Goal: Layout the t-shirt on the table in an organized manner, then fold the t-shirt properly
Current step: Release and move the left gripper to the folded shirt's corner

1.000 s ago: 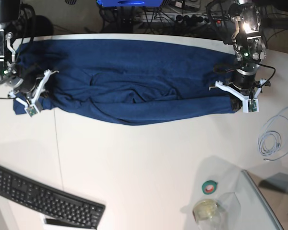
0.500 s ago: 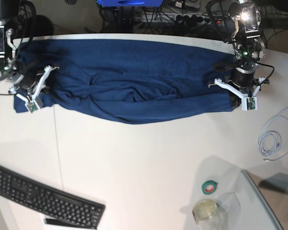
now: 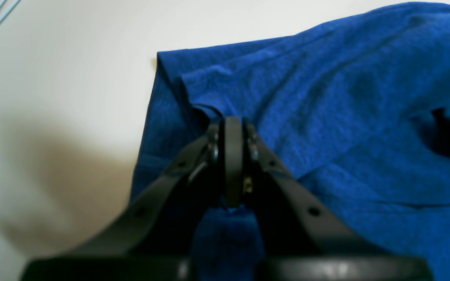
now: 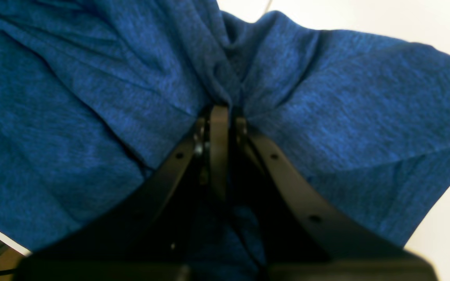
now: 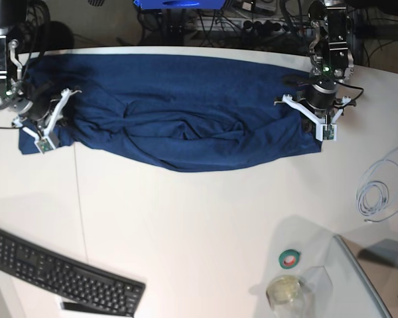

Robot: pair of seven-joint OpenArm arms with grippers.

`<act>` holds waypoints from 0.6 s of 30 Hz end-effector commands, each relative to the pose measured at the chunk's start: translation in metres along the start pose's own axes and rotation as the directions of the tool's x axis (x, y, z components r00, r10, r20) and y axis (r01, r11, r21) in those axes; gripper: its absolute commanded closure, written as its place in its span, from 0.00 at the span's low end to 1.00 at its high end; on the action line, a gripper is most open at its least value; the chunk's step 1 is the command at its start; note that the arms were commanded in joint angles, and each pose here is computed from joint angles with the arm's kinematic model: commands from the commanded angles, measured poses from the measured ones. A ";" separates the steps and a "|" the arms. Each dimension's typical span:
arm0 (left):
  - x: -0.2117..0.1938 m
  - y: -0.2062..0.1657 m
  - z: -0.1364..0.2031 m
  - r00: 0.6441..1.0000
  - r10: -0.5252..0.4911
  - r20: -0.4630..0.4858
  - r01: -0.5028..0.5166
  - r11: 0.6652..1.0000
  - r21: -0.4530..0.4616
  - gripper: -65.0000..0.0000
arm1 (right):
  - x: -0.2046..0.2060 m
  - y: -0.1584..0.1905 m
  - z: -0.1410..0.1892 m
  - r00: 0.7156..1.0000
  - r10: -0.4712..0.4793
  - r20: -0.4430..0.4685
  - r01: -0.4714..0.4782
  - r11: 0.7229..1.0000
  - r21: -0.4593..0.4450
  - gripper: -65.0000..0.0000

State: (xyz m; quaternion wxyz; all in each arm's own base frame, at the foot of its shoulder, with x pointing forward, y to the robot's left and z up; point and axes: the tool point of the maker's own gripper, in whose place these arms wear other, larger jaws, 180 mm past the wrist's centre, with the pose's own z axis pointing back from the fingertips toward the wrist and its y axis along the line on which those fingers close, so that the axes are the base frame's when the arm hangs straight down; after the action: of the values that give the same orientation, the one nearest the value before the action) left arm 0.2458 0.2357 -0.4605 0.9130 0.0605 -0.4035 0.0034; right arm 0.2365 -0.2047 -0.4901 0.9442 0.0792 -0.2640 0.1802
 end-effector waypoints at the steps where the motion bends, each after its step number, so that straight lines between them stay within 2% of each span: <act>1: 0.009 0.004 0.001 0.999 -0.010 0.032 0.010 1.000 0.009 1.00 | 0.010 -0.008 0.004 1.000 0.006 0.029 -0.006 1.000 -0.014 0.99; 8: 0.007 0.007 0.003 1.000 -0.011 0.026 0.010 1.000 0.015 1.00 | 0.010 -0.003 0.002 1.000 0.000 0.032 0.000 1.000 -0.006 0.99; 11: 0.001 0.008 0.005 1.000 -0.010 0.016 0.010 1.000 0.016 0.78 | 0.010 -0.002 0.002 1.000 0.001 0.031 -0.001 1.000 -0.004 0.99; 12: 0.001 0.008 0.005 1.000 -0.010 0.016 0.010 1.000 0.016 0.73 | 0.010 -0.002 0.002 1.000 0.001 0.031 -0.001 1.000 -0.004 0.99; 14: 0.002 0.012 0.006 1.000 -0.020 0.015 0.020 1.000 0.021 0.66 | 0.010 -0.002 0.002 1.000 0.001 0.031 -0.001 1.000 -0.004 0.99; 18: 0.007 0.013 0.008 0.999 -0.023 0.031 0.022 0.999 0.023 0.58 | 0.010 -0.003 0.002 1.000 0.000 0.030 0.000 1.000 -0.006 0.99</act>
State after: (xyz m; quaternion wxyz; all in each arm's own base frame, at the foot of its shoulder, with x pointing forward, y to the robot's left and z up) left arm 0.2356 0.2443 -0.4609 0.9165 0.0702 -0.3938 0.0004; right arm 0.2362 -0.1998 -0.4910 0.9439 0.0839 -0.2649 0.1783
